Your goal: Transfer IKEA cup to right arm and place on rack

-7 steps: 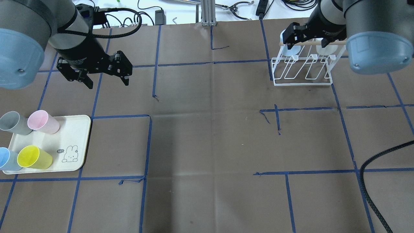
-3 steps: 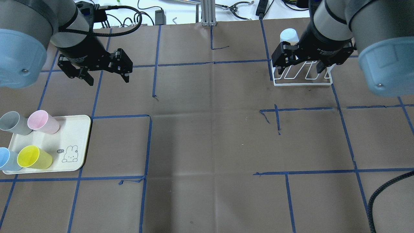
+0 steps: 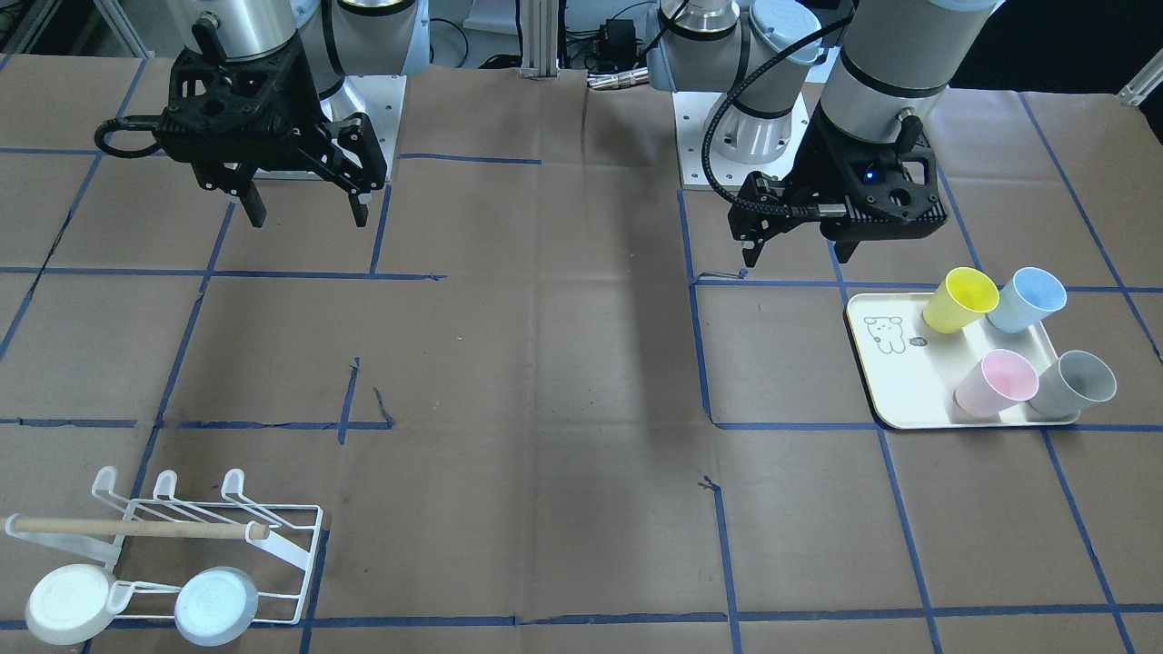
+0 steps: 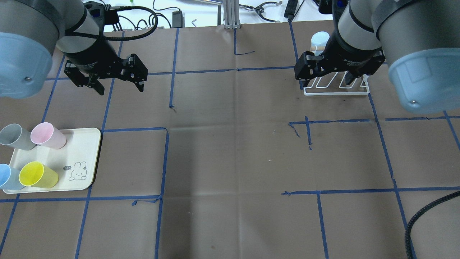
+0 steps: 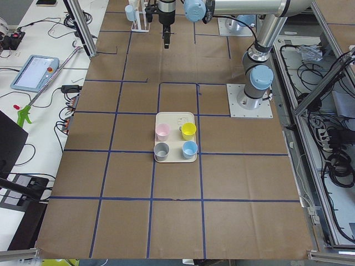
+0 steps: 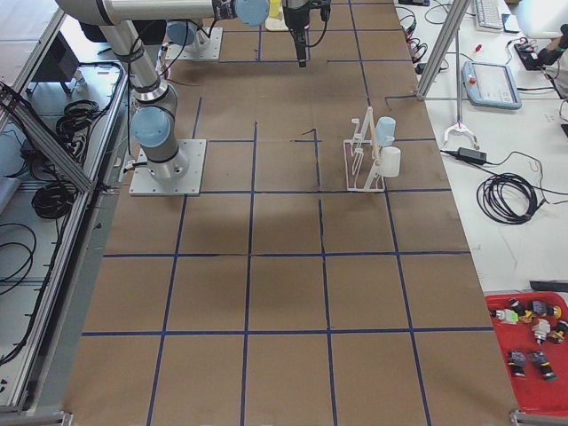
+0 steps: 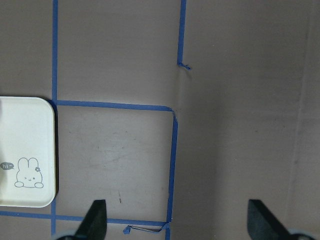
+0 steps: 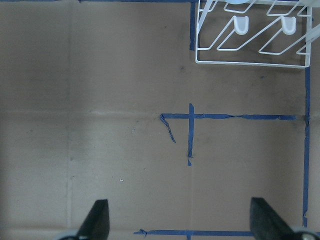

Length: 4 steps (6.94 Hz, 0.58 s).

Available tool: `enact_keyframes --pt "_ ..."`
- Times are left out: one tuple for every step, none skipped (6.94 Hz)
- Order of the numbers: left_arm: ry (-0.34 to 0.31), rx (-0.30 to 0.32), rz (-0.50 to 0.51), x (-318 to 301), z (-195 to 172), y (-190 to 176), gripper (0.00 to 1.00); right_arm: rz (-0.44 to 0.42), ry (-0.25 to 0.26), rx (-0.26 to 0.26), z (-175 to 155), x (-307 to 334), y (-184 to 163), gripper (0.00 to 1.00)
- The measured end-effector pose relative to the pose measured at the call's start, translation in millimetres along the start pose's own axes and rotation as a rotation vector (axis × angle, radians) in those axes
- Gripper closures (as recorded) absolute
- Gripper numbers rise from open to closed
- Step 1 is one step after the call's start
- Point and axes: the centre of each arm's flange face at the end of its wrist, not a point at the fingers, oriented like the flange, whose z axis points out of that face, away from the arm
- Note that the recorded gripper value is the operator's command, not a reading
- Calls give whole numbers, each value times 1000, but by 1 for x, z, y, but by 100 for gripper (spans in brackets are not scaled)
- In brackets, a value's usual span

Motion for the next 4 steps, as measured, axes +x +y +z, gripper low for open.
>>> enact_keyframes --pt "0 0 0 0 0 0 0 -3 1 -2 1 1 0 0" --pt "0 0 0 0 0 0 0 -5 2 -9 2 2 0 0" --pt "0 0 0 0 0 0 0 -5 1 -17 4 3 0 0" --pt "0 0 -1 0 0 0 0 -5 0 -20 4 3 1 0"
